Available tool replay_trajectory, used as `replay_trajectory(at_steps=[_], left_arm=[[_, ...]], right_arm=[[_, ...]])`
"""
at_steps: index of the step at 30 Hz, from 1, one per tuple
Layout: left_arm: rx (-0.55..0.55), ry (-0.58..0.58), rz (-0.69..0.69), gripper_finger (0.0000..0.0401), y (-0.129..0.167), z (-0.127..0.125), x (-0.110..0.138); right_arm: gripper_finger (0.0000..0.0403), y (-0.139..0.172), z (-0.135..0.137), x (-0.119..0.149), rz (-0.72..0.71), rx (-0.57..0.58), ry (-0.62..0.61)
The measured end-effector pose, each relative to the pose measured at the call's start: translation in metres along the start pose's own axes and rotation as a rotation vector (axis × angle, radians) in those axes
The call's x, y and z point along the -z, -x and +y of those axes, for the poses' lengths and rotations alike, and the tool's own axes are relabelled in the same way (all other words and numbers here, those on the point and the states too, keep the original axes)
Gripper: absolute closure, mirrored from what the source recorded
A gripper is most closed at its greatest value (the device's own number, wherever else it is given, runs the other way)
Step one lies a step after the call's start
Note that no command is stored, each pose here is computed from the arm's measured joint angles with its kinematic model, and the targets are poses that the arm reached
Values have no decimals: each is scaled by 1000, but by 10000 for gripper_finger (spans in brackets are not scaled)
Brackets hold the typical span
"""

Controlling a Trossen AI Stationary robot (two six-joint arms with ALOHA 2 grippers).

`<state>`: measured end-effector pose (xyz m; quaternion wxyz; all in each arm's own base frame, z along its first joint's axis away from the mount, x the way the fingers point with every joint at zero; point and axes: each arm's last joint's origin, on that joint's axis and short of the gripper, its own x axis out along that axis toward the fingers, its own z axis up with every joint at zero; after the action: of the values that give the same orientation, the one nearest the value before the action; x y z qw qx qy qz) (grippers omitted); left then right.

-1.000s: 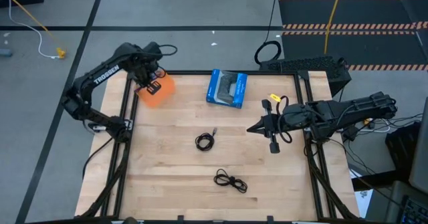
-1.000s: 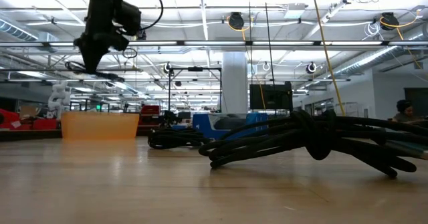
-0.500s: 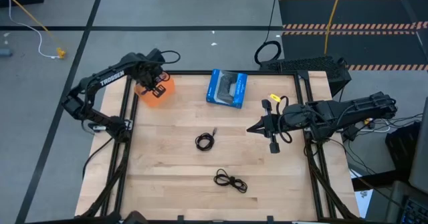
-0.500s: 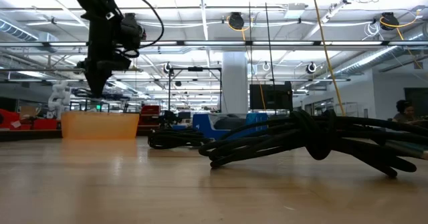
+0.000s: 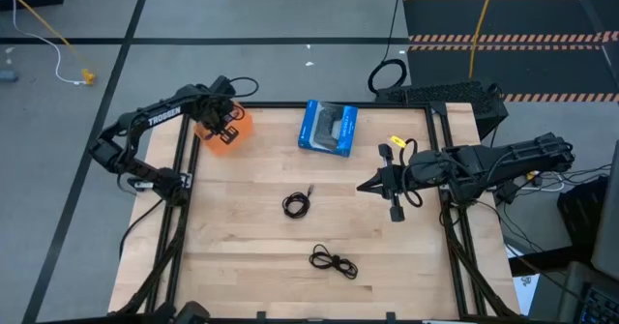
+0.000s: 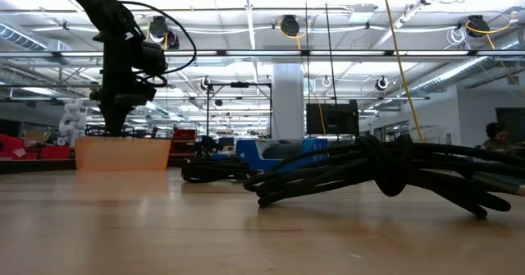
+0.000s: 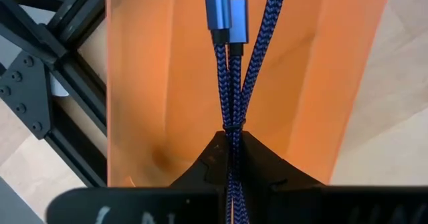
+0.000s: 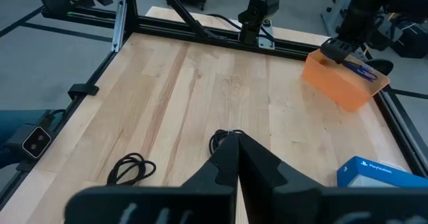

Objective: Pick and place USB-C Cables
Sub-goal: Put the blue charger cable into the orange bin

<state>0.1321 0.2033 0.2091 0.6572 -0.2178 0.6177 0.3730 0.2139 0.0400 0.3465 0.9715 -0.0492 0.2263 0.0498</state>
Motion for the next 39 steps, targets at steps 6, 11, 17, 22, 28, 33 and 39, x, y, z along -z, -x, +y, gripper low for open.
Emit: replay_trajectory(at_steps=[6, 11, 17, 22, 28, 33, 39], left_arm=[[-3, 15, -8, 384, -1, 4, 0], [-4, 18, -4, 384, -4, 6, -2], [-4, 19, 11, 384, -11, 9, -4], [-6, 10, 6, 384, -17, 10, -8], [0, -14, 37, 384, -26, 9, -10], [4, -21, 54, 384, -35, 8, -14], [9, -22, 81, 372, -45, 7, -16]], right_arm=[[403, 0, 0, 0, 0, 0, 0], [403, 0, 0, 0, 0, 0, 0], [403, 0, 0, 0, 1, 0, 0], [403, 0, 0, 0, 1, 0, 6], [403, 0, 0, 0, 1, 0, 10], [403, 0, 0, 0, 1, 0, 9], [403, 0, 0, 0, 2, -1, 8]])
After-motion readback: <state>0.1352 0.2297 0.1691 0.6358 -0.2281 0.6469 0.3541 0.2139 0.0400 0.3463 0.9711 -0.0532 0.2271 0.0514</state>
